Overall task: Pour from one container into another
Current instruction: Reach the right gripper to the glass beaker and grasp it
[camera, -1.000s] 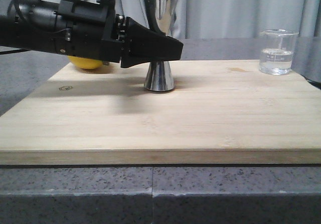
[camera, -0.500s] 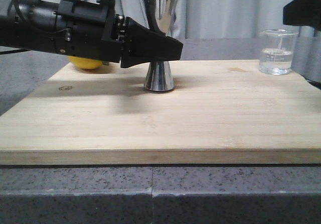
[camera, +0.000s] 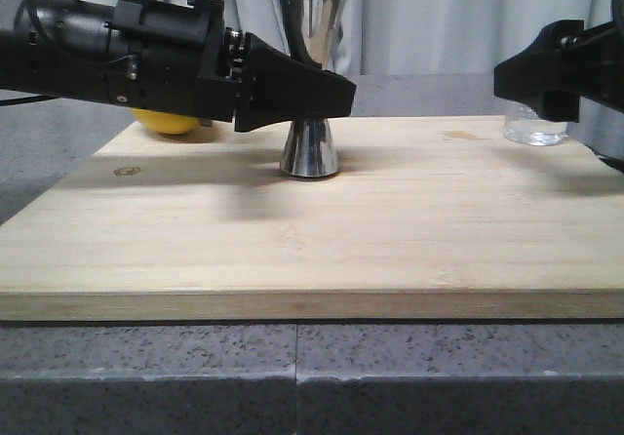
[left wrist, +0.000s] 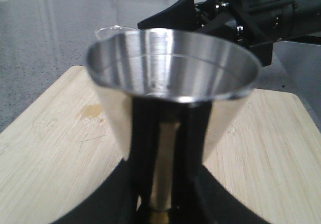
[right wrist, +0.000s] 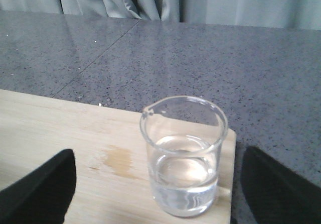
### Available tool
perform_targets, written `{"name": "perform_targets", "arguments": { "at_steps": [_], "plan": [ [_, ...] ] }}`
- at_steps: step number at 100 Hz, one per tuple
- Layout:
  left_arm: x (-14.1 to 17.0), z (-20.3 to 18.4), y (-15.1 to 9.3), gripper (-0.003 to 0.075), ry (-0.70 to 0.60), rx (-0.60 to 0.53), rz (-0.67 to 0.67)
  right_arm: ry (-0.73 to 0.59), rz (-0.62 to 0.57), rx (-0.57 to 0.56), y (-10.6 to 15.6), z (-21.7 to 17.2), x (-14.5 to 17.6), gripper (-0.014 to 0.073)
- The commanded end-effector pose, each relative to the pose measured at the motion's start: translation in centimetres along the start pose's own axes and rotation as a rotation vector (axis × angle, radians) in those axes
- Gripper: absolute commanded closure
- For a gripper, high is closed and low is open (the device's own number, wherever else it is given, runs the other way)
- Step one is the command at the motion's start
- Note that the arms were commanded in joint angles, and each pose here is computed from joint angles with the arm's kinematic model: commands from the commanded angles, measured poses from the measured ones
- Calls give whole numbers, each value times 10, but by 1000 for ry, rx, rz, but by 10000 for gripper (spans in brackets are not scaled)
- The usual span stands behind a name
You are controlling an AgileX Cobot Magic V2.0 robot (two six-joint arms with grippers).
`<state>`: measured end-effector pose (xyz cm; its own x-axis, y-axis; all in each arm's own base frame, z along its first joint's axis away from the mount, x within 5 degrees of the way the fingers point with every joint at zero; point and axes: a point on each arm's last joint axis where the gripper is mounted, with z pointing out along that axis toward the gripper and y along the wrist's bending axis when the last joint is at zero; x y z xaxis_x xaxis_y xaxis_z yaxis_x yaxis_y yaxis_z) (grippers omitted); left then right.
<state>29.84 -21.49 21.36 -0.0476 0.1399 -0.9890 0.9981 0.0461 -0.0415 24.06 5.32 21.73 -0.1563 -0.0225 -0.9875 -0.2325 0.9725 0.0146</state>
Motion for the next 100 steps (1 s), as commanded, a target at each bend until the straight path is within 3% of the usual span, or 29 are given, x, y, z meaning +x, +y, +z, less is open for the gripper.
{"name": "perform_targets", "arguments": {
  "at_steps": [1,56,83,100],
  "plan": [
    [-34,-2,-7,650,-155,39,40,-157,-8,-12,1,5,-19,-22],
    [-34,-2,-7,650,-155,39,40,-91,-15,-5,-5,51,-5,-20],
    [-34,-2,-7,650,-155,39,40,-93,-16,1,-8,54,-5,-18],
    [-34,-2,-7,650,-155,39,40,-97,-17,2,-8,54,-5,95]
  ]
}}
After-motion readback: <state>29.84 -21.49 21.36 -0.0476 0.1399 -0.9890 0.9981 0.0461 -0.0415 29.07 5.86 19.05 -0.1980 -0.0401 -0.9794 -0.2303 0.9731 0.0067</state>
